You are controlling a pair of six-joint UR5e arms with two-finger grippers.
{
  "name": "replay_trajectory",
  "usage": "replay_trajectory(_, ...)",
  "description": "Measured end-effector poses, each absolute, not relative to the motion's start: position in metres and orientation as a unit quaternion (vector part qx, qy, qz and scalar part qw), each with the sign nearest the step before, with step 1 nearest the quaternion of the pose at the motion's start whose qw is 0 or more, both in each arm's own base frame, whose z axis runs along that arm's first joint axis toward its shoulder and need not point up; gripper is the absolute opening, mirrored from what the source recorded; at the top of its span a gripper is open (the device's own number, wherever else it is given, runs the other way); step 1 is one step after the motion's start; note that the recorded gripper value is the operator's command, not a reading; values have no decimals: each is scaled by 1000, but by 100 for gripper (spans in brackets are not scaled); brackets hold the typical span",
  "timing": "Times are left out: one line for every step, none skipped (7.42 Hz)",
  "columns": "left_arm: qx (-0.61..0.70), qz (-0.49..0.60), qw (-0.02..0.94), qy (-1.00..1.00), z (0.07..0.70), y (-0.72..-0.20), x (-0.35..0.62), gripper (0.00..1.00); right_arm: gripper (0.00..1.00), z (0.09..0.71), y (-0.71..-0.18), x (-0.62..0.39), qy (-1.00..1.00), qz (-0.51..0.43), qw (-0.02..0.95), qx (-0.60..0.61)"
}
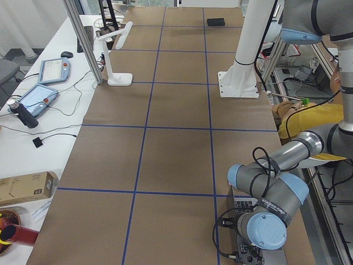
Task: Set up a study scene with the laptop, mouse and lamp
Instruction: 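Lower the held laptop onto the table beside the white lamp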
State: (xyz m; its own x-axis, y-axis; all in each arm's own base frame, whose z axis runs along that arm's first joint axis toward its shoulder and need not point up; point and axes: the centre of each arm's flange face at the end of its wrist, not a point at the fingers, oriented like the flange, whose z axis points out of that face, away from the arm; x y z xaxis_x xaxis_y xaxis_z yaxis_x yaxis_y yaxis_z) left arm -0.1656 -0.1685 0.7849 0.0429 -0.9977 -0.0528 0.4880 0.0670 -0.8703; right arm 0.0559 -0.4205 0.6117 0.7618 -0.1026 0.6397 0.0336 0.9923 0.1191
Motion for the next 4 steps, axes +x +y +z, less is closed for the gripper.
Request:
replay_trajectory(-355,-589,626,367,791,-166,-164,55,100,612,-421,56,-343,-36,937,50)
replay_trajectory(-358,-590,621,371,795,-165,-162,32,100,611,-421,56,-343,-36,937,51)
replay_trajectory(-359,-591,618,374,797,-165,-162,16,100,611,-421,56,-343,-36,937,51)
replay_trajectory(-359,-591,617,376,797,-166,-162,1,100,611,-420,56,-343,-36,937,50)
